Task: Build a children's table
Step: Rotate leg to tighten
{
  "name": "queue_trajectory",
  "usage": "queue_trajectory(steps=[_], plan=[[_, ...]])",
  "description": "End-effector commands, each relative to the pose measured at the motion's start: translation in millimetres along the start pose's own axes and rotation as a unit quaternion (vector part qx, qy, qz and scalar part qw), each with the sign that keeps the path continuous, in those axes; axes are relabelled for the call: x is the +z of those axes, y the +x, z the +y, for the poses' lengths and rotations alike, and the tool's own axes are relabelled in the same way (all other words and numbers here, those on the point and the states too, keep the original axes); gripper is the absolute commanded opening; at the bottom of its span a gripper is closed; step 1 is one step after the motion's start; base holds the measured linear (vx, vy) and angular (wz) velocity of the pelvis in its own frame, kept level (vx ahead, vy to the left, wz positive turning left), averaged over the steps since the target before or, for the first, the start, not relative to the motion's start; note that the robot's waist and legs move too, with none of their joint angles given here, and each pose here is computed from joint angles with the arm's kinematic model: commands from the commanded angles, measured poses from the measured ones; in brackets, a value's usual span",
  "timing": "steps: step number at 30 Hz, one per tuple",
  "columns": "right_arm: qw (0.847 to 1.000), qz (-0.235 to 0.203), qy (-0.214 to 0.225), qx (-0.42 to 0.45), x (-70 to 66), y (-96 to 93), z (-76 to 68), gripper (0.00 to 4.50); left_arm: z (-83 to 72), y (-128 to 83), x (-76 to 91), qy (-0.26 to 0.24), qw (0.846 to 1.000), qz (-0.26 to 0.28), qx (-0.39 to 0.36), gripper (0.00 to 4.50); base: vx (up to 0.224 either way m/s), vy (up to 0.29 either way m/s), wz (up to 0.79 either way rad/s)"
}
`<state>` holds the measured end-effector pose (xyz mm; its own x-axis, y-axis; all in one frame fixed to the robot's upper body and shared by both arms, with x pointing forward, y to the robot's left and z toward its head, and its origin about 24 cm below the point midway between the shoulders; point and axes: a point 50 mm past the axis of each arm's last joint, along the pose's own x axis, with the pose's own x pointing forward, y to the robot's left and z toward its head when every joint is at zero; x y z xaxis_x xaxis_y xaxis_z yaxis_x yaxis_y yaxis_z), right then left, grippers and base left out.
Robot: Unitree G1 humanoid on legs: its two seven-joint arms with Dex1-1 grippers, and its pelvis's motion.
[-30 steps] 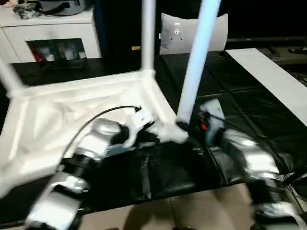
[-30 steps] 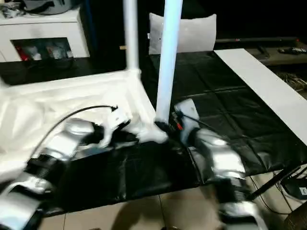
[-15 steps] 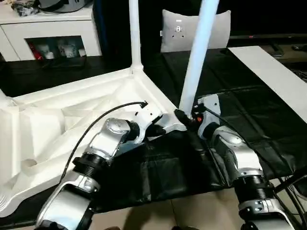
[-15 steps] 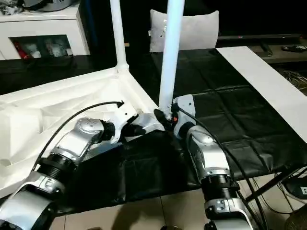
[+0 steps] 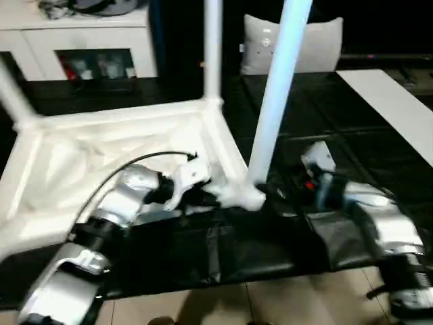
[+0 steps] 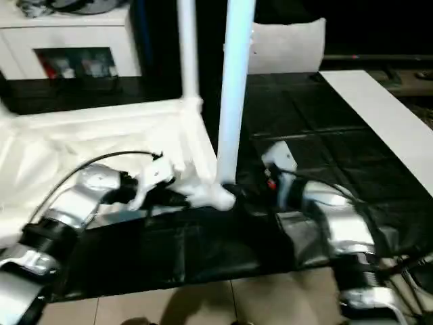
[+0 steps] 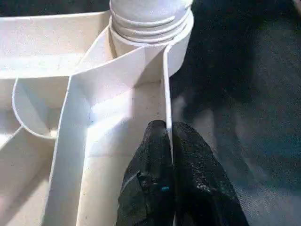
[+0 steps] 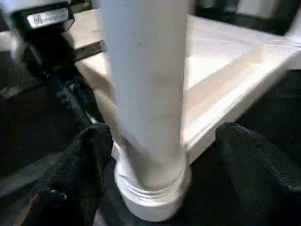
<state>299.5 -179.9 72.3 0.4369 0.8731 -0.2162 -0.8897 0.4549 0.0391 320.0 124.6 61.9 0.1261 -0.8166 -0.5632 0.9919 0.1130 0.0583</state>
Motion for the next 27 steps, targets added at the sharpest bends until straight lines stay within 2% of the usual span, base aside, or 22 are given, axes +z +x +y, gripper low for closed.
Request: queue_trajectory(steps=[1, 5, 6, 10, 14, 16, 18, 20, 27], plan=[[0.998, -0.009, -0.018, 0.057, 5.0, -0.8, 6.6, 3.83, -3.1, 2, 14.0, 0.059, 0.997, -0.005, -0.048, 0.00, 0.000, 0.000, 0.00], [0.994, 0.006, -0.013, 0.109, 0.9, -2.9, 10.7, 3.83, -8.3, -1, 10.6, 0.073, 0.993, 0.005, -0.098, 0.00, 0.000, 0.000, 0.00], [0.993, 0.009, -0.011, 0.120, 0.1, -3.2, 11.5, 3.57, -9.5, -2, 10.1, 0.076, 0.991, 0.007, -0.109, 0.00, 0.000, 0.000, 0.00], [0.985, 0.026, 0.003, 0.169, -2.4, -3.3, 16.1, 3.23, -11.6, -3, 10.9, 0.095, 0.985, 0.014, -0.143, 0.00, 0.000, 0.000, 0.00], [0.981, 0.037, 0.005, 0.189, -4.4, -2.7, 19.2, 2.93, -12.1, -3, 11.0, 0.103, 0.983, 0.020, -0.153, 0.00, 0.000, 0.000, 0.00], [0.980, 0.038, 0.006, 0.197, -5.4, -2.1, 20.2, 2.64, -12.0, -3, 11.5, 0.107, 0.982, 0.021, -0.158, 0.00, 0.000, 0.000, 0.00], [0.979, 0.038, 0.008, 0.202, -5.6, -1.9, 20.6, 2.59, -11.7, -2, 12.0, 0.108, 0.981, 0.020, -0.160, 0.00, 0.000, 0.000, 0.00], [0.978, 0.037, 0.009, 0.206, -5.6, -1.7, 21.2, 2.25, -11.6, -2, 11.8, 0.109, 0.981, 0.019, -0.161, 0.00, 0.000, 0.000, 0.00], [0.975, 0.034, 0.021, 0.217, -5.8, -1.0, 24.3, 1.97, -9.3, -1, 12.2, 0.101, 0.984, 0.012, -0.147, 0.00, 0.000, 0.000, 0.00]])
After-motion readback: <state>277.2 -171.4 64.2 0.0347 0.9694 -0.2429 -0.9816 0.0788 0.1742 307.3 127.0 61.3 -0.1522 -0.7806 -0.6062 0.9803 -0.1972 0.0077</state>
